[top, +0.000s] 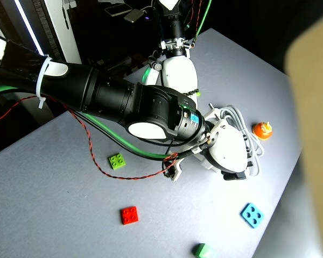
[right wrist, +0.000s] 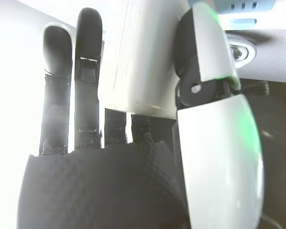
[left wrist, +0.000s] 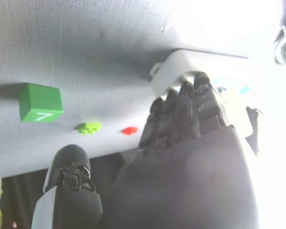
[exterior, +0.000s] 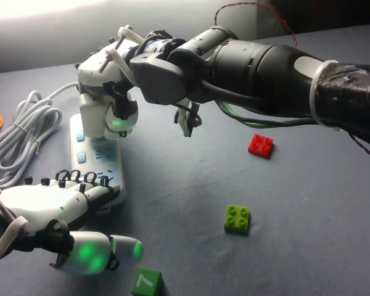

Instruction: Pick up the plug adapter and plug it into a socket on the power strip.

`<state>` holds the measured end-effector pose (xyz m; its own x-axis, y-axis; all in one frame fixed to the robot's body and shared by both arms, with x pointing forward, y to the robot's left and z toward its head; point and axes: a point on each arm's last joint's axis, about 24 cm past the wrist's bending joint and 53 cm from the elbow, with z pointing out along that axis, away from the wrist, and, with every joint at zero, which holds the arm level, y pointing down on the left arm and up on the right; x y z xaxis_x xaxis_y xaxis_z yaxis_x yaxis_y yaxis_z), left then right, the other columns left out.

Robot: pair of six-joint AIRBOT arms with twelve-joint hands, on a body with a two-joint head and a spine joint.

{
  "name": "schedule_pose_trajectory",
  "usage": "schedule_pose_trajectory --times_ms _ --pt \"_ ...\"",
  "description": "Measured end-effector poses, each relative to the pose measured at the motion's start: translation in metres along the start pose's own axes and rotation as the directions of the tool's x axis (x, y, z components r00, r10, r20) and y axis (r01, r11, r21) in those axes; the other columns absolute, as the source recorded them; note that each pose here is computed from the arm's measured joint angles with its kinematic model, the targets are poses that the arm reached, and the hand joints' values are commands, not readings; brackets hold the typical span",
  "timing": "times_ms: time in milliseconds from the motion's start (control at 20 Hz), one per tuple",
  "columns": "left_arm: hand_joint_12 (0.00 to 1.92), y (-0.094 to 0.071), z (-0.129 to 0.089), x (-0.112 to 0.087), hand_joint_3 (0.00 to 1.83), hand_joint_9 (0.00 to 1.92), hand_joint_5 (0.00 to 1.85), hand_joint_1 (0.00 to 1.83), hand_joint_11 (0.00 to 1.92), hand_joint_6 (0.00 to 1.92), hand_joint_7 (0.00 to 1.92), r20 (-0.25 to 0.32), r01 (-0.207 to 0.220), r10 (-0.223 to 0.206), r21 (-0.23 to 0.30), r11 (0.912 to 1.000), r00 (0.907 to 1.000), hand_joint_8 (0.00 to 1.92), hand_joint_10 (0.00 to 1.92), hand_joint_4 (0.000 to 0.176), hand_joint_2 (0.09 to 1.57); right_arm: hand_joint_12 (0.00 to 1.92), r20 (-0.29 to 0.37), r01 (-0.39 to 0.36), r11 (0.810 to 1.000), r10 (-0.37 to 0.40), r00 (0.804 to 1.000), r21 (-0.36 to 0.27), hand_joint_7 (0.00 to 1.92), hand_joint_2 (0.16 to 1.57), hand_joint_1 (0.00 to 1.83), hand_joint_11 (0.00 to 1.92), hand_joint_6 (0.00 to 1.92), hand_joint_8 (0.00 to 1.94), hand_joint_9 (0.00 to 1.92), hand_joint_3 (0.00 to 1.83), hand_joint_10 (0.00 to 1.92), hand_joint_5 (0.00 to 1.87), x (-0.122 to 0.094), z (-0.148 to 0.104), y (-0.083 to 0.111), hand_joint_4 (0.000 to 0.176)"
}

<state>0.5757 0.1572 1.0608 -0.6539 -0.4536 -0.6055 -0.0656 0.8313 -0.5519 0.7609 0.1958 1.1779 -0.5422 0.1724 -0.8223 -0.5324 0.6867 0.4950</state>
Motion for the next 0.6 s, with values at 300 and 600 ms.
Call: schedule_pose_trajectory --times_ms 300,600 --pt "0.0 0.0 0.0 0.0 0.0 0.0 0.0 0.0 0.0 0.0 0.01 0.0 0.0 0.0 0.0 1.0 1.0 0.0 0.0 0.0 1.16 1.14 -0.008 0.002 1.0 -0.002 1.0 0.011 0.65 1.04 0.82 0.24 0.0 0.0 0.66 0.0 0.05 0.56 0.0 -0.002 -0.006 0.0" --pt "0.0 0.002 -0.002 -0.004 0.0 0.0 0.0 0.0 0.0 0.0 0.0 0.001 0.006 -0.006 0.0 1.0 1.0 0.0 0.0 0.0 1.16 1.04 -0.01 0.007 1.0 -0.007 1.0 0.005 0.46 1.01 0.61 0.06 0.0 0.0 0.44 0.0 0.0 0.42 -0.006 -0.012 -0.008 0.0"
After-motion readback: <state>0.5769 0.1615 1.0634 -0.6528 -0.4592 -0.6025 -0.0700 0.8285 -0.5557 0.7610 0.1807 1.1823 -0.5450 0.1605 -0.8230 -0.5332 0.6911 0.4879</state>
